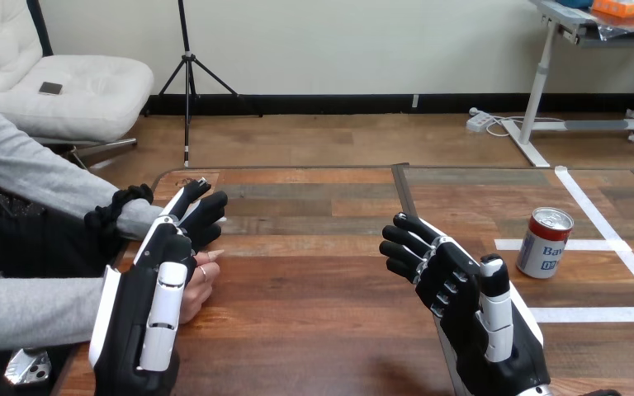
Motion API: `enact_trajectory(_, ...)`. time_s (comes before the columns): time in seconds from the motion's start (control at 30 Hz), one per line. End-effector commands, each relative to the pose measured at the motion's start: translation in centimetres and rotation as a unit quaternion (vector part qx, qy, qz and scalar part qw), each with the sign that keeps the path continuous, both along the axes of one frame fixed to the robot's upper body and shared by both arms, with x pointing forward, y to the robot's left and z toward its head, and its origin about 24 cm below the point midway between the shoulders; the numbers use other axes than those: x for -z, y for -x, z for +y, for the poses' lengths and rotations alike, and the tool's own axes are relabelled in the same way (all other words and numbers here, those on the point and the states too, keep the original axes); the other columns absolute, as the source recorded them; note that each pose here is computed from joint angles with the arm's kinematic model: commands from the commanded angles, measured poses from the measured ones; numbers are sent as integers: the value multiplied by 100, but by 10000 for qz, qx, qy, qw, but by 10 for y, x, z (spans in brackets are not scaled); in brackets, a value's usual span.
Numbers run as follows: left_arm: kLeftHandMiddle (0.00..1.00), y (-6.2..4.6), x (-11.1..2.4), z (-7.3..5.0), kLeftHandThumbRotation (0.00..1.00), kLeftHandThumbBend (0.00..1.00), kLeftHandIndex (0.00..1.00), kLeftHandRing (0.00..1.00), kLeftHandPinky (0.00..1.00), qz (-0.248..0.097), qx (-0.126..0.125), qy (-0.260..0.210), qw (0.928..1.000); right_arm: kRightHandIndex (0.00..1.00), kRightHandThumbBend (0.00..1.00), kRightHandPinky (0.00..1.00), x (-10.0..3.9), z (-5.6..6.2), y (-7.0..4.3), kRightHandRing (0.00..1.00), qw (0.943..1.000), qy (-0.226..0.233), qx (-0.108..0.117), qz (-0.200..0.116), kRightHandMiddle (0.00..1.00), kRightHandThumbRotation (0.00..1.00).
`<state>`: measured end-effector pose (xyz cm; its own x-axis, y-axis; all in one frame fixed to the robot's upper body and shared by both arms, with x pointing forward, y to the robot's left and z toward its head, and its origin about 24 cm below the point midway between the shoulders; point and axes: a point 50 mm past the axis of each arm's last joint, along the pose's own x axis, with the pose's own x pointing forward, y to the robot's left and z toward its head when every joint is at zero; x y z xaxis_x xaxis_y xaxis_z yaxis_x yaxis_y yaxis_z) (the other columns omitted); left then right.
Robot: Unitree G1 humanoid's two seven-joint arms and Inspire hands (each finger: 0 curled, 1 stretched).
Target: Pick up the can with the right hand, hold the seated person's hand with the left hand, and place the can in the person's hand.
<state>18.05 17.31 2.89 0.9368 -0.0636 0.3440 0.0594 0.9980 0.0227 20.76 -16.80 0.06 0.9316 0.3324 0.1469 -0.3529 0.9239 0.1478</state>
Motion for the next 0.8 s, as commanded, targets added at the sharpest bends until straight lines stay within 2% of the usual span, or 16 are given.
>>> enact_trajectory(0.0, 84, -6, -13, -4, 100, 44, 88, 86, 85, -381, 31, 74, 9992, 86, 93, 90, -20, 1, -10, 86, 9988, 28, -43, -493, 86, 100)
enact_trajectory(0.77, 85, -7, -12, -3, 100, 45, 88, 87, 85, -378, 87, 141, 9991, 86, 92, 90, -20, 0, -11, 86, 9984, 103, -117, -536, 87, 100)
